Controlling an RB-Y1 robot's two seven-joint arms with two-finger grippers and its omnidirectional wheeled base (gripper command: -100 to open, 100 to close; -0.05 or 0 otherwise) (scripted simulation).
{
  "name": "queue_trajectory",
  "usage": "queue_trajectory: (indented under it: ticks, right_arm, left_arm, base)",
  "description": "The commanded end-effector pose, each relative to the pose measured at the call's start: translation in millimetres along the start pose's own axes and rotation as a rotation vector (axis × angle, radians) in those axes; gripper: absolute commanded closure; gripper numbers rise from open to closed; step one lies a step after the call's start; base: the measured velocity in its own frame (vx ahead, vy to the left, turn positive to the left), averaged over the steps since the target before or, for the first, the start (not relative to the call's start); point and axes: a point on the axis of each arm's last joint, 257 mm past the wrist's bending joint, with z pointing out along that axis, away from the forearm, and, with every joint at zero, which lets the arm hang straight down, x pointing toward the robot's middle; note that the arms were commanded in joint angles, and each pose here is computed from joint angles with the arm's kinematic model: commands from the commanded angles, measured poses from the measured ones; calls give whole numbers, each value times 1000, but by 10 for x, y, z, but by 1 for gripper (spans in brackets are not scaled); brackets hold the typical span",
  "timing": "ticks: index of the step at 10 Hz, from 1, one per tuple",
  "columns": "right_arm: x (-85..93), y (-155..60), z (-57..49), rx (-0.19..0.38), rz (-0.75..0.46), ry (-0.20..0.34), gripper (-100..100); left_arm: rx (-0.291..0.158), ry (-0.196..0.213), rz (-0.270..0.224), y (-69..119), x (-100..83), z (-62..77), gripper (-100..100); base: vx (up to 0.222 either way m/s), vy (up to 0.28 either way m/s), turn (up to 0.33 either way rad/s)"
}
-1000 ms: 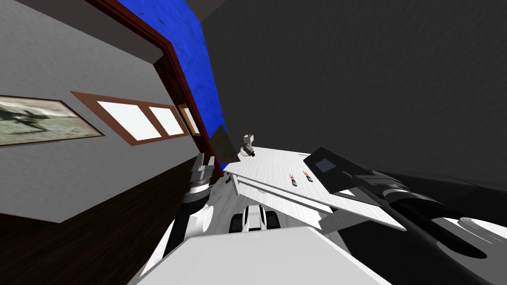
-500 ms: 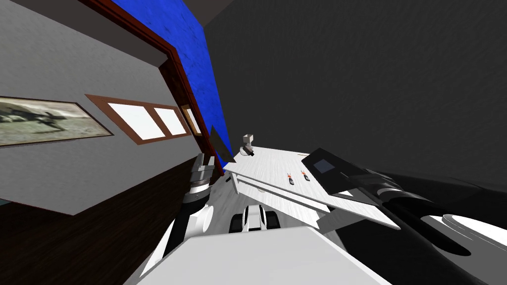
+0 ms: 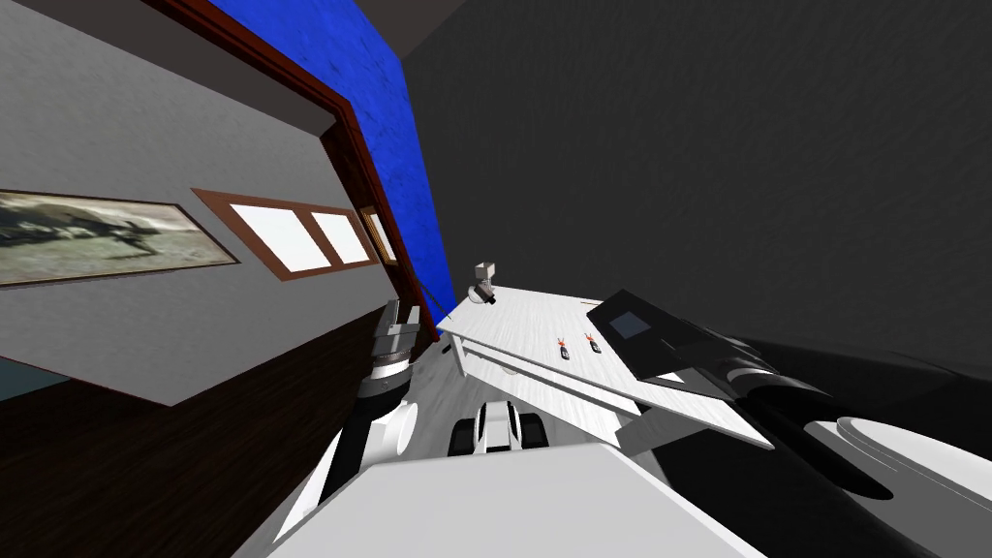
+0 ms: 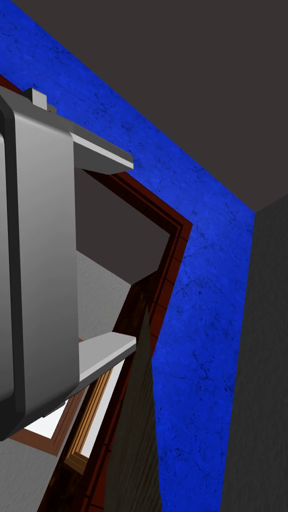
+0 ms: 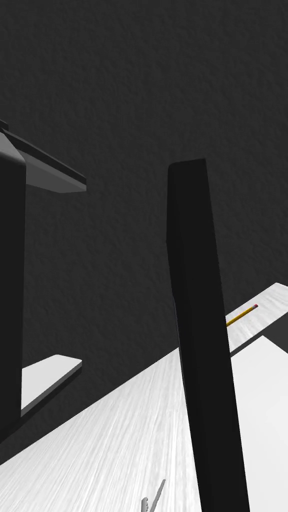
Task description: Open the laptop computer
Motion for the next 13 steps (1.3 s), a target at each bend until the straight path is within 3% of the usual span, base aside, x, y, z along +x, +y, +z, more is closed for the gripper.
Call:
queue_trajectory:
  ticks: [1,13]
  right_arm:
    - [-49,51,-28,4,-90,-7,-100]
    - [-371,284,-174,40,-472,-69,-100]
  left_arm:
    - [0,0,0,0,0,0,0]
    - [0,0,0,0,0,0,0]
  base:
    - [-42,-50,38]
    - [-38,-51,37]
